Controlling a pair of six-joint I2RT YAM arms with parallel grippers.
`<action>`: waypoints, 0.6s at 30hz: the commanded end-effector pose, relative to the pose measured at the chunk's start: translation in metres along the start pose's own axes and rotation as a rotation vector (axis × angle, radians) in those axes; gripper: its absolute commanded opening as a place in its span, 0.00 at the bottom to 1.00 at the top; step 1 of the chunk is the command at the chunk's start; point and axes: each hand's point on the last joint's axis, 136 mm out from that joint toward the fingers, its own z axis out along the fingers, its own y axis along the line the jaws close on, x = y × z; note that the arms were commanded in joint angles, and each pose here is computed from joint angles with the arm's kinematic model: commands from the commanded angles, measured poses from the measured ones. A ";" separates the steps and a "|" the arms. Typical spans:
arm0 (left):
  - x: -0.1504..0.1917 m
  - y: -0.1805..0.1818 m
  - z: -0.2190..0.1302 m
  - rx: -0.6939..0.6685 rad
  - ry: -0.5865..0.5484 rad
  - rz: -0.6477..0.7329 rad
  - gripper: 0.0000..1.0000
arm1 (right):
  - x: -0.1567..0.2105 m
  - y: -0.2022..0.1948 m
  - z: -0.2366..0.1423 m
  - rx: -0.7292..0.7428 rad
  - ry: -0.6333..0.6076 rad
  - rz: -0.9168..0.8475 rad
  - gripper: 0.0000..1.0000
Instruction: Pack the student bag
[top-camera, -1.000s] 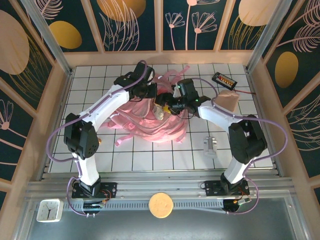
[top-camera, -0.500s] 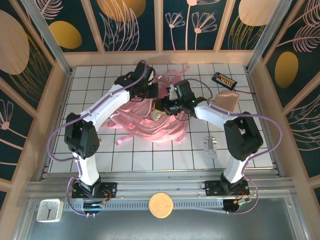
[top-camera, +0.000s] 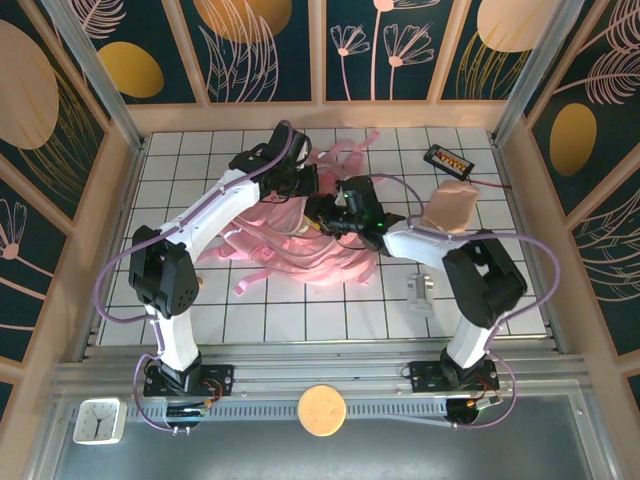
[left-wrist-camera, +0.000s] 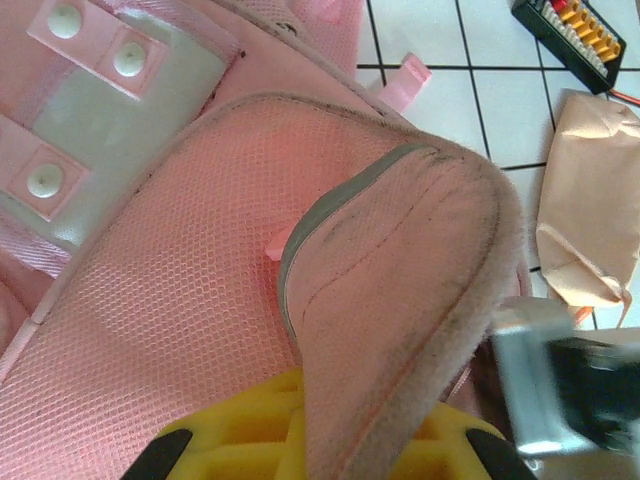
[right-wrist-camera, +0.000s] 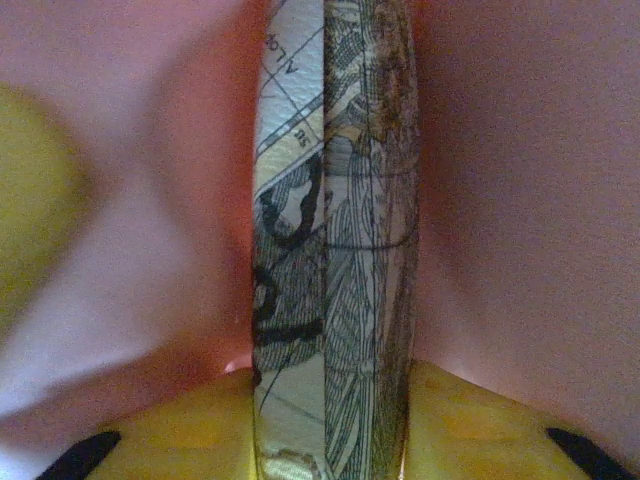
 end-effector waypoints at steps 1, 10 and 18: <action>-0.036 -0.054 -0.031 0.201 -0.133 0.012 0.00 | 0.015 0.036 0.026 -0.085 0.063 -0.039 0.46; -0.032 -0.008 -0.032 0.126 -0.144 -0.004 0.00 | 0.012 0.033 -0.025 0.132 0.043 -0.271 0.74; -0.023 0.027 -0.024 0.096 -0.135 -0.039 0.00 | -0.004 0.041 -0.073 0.295 -0.061 -0.362 0.75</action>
